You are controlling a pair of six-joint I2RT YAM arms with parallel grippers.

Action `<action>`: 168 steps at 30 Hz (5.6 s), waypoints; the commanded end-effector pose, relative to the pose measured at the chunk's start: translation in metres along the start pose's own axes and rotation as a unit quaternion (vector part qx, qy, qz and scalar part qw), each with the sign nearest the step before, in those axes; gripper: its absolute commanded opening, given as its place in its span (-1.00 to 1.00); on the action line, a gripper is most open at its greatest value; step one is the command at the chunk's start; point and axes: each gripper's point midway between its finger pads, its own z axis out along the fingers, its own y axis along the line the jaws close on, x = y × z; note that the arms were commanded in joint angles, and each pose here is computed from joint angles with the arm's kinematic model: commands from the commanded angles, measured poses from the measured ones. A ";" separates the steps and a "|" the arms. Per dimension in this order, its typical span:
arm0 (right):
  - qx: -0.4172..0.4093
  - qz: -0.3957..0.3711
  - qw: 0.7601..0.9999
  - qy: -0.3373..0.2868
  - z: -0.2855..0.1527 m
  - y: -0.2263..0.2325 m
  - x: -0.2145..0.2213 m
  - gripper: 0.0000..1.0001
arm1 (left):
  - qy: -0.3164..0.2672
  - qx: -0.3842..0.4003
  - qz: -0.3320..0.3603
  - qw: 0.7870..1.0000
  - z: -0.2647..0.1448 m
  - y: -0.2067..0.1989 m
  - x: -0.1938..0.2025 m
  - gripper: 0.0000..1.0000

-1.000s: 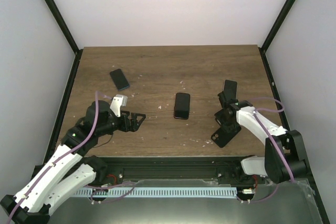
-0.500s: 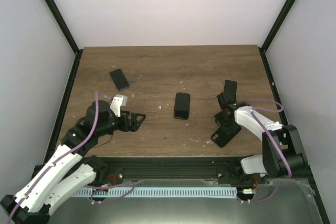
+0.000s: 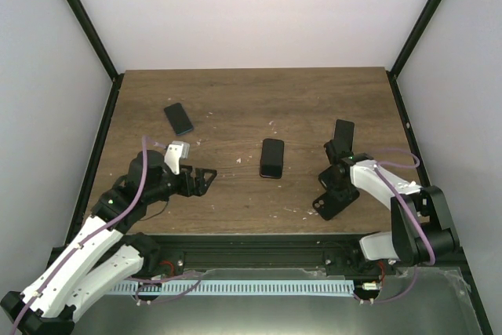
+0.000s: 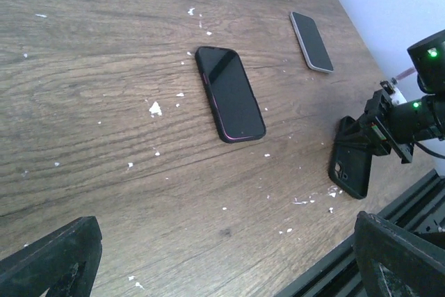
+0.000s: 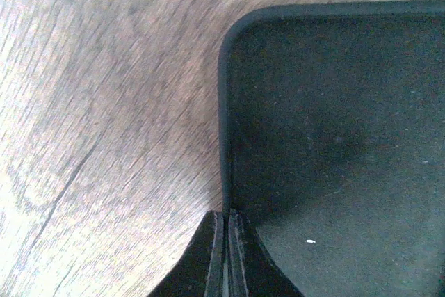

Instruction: Put the phone into the phone case

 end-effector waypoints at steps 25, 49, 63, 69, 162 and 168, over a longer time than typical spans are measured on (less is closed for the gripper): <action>-0.358 -0.463 0.792 0.177 -0.068 0.145 0.220 -0.99 | -0.033 -0.069 -0.161 0.984 -0.009 0.049 -0.029 1.00; -0.336 -0.515 0.776 0.139 -0.060 0.174 0.226 0.02 | -0.002 -0.042 -0.199 0.979 0.014 0.056 0.002 0.91; -0.227 -0.416 0.876 -0.086 -0.080 0.162 0.020 1.00 | 0.032 -0.028 -0.198 0.979 0.023 0.056 0.022 1.00; -0.119 -0.375 0.903 -0.171 -0.075 0.144 -0.068 1.00 | 0.035 -0.014 -0.198 0.980 0.026 0.052 0.022 1.00; -0.289 -0.500 0.815 -0.045 -0.099 0.201 0.101 0.31 | -0.031 -0.016 -0.187 0.982 0.006 0.050 0.007 0.79; -0.307 -0.521 0.797 -0.009 -0.099 0.204 0.149 0.32 | -0.047 -0.019 -0.171 0.984 -0.006 0.045 -0.002 0.80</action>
